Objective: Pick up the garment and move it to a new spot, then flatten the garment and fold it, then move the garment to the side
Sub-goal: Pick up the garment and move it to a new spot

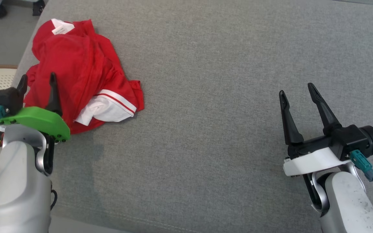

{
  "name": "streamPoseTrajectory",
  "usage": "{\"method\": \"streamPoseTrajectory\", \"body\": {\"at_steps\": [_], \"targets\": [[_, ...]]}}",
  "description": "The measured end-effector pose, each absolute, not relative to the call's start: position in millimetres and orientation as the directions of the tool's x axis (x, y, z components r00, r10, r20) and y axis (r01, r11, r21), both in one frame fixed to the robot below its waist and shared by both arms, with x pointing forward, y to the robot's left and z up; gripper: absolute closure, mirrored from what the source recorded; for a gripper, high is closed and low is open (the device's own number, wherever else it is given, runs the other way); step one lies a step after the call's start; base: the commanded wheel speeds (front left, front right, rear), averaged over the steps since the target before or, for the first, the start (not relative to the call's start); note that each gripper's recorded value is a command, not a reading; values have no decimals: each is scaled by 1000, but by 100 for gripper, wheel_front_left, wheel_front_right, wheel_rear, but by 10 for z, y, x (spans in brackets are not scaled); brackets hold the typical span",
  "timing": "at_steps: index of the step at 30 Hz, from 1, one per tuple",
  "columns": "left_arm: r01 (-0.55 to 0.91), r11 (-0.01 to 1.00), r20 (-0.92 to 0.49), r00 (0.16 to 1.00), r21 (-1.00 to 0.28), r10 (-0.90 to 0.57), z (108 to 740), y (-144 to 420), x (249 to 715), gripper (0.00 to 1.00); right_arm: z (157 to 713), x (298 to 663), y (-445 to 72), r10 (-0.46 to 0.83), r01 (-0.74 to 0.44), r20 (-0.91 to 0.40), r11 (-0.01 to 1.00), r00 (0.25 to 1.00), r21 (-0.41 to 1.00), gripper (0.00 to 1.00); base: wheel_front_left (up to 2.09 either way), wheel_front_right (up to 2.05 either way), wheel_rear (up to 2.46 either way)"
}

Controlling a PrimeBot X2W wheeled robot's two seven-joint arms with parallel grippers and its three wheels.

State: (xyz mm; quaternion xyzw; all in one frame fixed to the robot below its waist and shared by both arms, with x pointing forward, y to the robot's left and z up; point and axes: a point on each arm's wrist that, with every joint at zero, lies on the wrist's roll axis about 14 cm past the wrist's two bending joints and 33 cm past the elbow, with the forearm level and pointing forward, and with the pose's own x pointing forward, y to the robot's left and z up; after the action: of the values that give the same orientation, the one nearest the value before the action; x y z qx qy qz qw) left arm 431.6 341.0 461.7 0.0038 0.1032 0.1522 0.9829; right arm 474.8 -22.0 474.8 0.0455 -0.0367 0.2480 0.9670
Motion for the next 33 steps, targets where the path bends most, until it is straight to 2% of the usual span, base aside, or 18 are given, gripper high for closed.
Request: {"method": "streamPoseTrajectory", "body": {"at_steps": [10, 11, 12, 13, 17, 21, 28, 33], "targets": [[-232, 969, -443, 863, 79, 243, 4076, 3377, 4644, 0, 4469, 4778, -408, 437, -438, 30, 895, 899, 87, 0, 0, 0, 0], [-222, 971, -452, 860, 83, 235, 4050, 3360, 4665, 7, 4450, 4777, -426, 433, -433, 25, 897, 901, 87, 0, 0, 0, 0], [-216, 973, -456, 860, 84, 230, 4035, 3353, 4684, 90, 4438, 4778, -442, 429, -430, 21, 899, 903, 87, 0, 0, 0, 0], [-213, 974, -455, 861, 83, 227, 4026, 3344, 4696, 100, 4429, 4779, -453, 427, -427, 19, 900, 904, 87, 0, 0, 0, 0], [-188, 979, -417, 886, 82, 205, 4086, 3287, 4736, 100, 4438, 4776, -470, 422, -422, 18, 903, 906, 85, 0, 0, 0, 0], [-186, 979, -316, 927, 85, 204, 4330, 3302, 4772, 100, 4496, 4744, -443, 427, -428, 25, 900, 904, 84, 0, 0, 0, 0], [-216, 974, -72, 973, 70, 221, 5041, 3377, 4799, 100, 4661, 4619, -392, 437, -439, 47, 894, 898, 85, 0, 0, 0, 0], [-210, 977, 147, 968, 19, 205, 5733, 3313, 4762, 100, 4824, 4519, -389, 435, -440, 74, 894, 897, 84, 0, 0, 0, 0]]}}
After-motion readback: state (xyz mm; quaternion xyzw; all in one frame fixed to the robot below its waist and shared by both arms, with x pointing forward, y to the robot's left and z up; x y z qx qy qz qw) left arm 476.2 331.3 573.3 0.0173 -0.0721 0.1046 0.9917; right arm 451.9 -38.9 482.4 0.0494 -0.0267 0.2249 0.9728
